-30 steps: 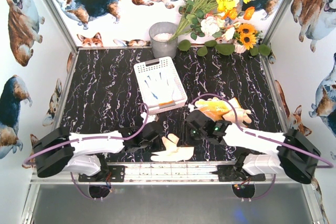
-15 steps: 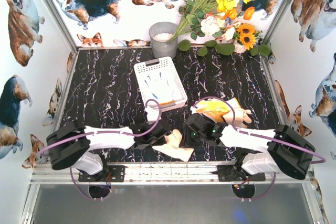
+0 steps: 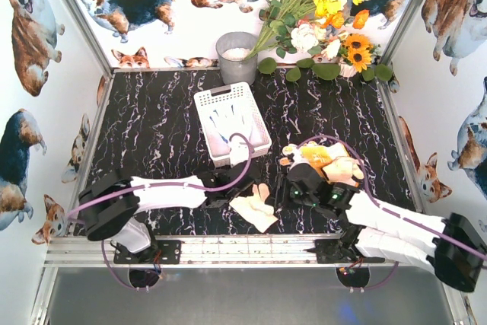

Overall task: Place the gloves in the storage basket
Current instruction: Place the glove at the center of the board.

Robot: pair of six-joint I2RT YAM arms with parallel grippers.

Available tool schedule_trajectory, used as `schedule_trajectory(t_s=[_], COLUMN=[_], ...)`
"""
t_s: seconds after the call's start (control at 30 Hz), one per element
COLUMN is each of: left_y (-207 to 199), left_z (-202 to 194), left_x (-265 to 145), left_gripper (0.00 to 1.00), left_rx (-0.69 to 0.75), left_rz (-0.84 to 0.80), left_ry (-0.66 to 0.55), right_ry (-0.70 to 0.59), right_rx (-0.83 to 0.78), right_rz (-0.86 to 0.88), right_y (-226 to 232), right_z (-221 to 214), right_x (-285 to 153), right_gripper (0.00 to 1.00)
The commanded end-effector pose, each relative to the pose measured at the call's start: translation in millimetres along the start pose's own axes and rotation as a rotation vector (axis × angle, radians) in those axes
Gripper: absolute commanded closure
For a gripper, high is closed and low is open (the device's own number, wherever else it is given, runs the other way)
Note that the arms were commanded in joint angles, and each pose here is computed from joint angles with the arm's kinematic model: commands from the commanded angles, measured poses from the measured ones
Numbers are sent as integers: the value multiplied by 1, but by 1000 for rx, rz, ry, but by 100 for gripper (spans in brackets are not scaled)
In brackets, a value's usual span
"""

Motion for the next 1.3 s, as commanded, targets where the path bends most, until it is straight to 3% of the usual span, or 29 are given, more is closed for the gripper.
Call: schedule_trajectory(t_s=[0.0, 0.3, 0.57, 0.87, 1.03, 1.27], left_y=[-24, -27, -15, -15, -19, -30], left_z=[23, -34, -56, -45, -33, -11], left_x=[-21, -32, -17, 0, 7, -16], left_gripper=[80, 84, 86, 87, 88, 83], left_rx=[-51, -253, -295, -190, -159, -132], left_rz=[-118, -253, -232, -202, -223, -276], left_ry=[-45, 130, 157, 105, 95, 82], right_ry=[-45, 88, 210, 269, 217, 177], right_rx=[6, 46, 55, 60, 84, 72], right_rz=[-10, 171, 170, 158, 179, 170], right_y=[-12, 9, -1, -1, 9, 14], right_z=[9, -12, -40, -61, -52, -40], right_x=[-6, 8, 17, 32, 41, 31], right_gripper=[63, 74, 81, 83, 83, 81])
Point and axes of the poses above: each gripper's point midway between its finger pads, its own x axis out along the fingers, its own y axis along the line the jaws close on, z = x × y, the point moved 1 cm from there along -x, back along the fingers, and after that the axes turned 3 degrees about -x, right-handed, at the moved point
